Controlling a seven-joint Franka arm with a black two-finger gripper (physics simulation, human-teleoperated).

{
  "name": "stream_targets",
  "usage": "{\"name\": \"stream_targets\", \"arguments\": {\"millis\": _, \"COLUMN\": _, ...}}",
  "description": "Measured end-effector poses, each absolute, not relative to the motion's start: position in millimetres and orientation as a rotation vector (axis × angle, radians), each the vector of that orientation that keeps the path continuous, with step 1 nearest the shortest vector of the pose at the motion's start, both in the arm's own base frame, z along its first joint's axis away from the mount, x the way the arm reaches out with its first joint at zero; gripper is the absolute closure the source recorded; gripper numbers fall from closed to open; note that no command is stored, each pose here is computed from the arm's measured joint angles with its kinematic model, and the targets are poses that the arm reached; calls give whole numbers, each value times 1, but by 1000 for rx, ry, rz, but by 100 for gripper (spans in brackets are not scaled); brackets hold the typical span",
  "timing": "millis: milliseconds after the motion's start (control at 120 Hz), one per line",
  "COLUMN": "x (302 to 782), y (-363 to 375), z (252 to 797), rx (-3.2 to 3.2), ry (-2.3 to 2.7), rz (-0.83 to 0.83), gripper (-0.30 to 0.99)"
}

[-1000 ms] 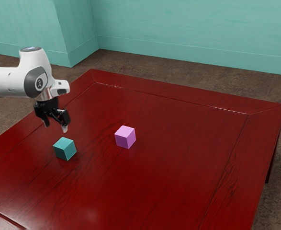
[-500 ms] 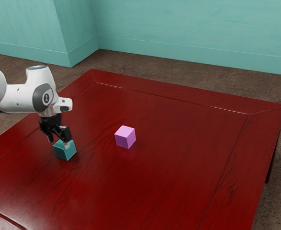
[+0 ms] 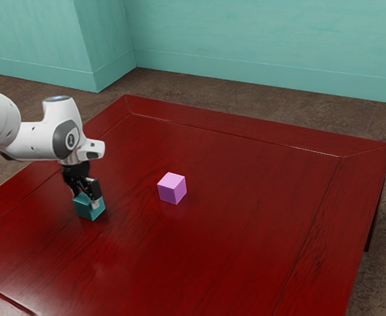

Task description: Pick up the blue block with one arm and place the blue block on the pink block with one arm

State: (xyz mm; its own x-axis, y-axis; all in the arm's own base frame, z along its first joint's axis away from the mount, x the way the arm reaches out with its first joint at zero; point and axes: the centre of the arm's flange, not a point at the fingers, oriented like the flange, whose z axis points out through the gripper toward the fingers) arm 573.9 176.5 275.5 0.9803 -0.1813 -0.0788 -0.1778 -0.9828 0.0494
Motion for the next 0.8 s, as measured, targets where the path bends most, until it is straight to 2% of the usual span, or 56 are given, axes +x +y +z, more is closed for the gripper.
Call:
{"name": "stream_targets", "arguments": {"millis": 300, "x": 575, "y": 175, "z": 268, "rx": 3074, "ry": -336, "rz": -131, "gripper": 22}}
{"name": "stream_targets", "arguments": {"millis": 483, "x": 578, "y": 174, "z": 273, "rx": 3078, "ry": -361, "rz": -110, "gripper": 29}}
{"name": "stream_targets", "arguments": {"millis": 567, "x": 590, "y": 171, "z": 291, "rx": 3089, "ry": -388, "rz": -55, "gripper": 30}}
{"name": "stream_targets", "arguments": {"millis": 708, "x": 645, "y": 132, "z": 354, "rx": 3109, "ry": -527, "rz": 103, "gripper": 32}}
{"name": "stream_targets", "arguments": {"millis": 800, "x": 667, "y": 108, "z": 377, "rx": 3108, "ry": -562, "rz": 133, "gripper": 33}}
